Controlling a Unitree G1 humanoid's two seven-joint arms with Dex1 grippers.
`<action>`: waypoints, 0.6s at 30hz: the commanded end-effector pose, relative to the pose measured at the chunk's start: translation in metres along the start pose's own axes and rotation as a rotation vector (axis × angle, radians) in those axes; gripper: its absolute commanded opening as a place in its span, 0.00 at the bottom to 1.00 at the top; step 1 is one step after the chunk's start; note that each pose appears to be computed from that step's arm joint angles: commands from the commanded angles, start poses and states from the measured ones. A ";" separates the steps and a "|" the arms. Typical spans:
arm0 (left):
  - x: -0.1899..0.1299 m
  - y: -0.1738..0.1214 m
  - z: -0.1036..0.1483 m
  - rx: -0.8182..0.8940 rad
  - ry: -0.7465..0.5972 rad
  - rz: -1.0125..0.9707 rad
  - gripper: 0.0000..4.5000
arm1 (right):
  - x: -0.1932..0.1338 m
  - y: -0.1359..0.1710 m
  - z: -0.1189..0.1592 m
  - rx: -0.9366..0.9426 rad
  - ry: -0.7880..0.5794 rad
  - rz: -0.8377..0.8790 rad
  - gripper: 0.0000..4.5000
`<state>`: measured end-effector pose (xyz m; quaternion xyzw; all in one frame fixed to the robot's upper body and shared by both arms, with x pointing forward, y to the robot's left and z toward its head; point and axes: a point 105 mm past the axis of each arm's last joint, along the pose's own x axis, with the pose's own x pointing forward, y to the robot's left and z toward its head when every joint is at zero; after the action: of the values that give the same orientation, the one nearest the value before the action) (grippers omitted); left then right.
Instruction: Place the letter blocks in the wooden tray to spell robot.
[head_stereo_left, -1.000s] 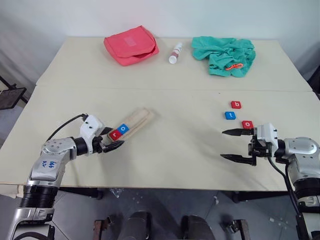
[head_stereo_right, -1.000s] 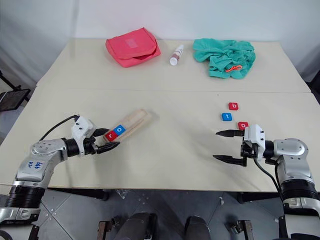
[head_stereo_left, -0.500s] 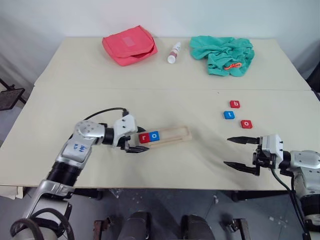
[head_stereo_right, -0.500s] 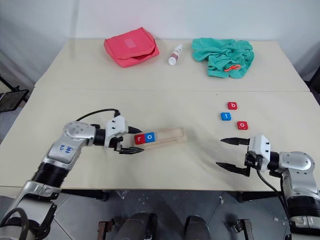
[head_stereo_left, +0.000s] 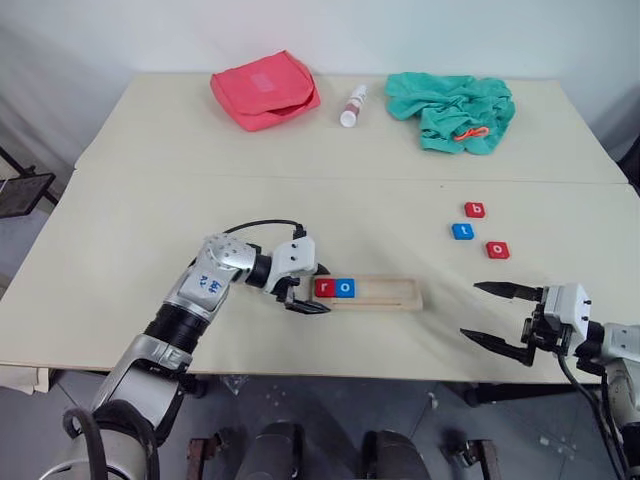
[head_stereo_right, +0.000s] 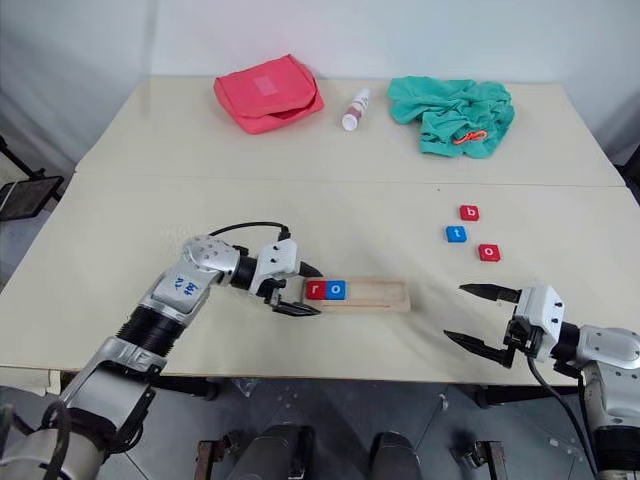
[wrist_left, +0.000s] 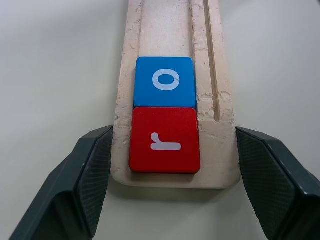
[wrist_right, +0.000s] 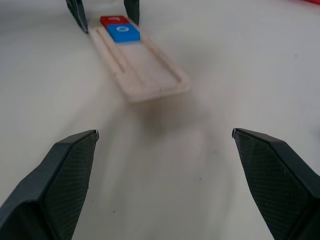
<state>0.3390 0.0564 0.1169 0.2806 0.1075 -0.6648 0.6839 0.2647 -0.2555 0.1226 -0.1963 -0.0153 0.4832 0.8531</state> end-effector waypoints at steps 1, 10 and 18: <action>0.002 0.002 0.004 0.020 0.020 -0.006 0.75 | -0.007 -0.005 0.013 -0.043 -0.032 -0.029 1.00; -0.002 0.003 0.004 0.007 0.030 0.040 1.00 | -0.011 -0.010 0.013 -0.047 -0.019 -0.037 1.00; -0.043 -0.008 0.013 0.000 -0.061 0.101 1.00 | -0.018 -0.016 0.016 -0.044 0.001 -0.061 1.00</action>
<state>0.3297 0.0838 0.1321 0.2674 0.1031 -0.6341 0.7182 0.2659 -0.2637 0.1322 -0.2022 -0.0178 0.4725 0.8576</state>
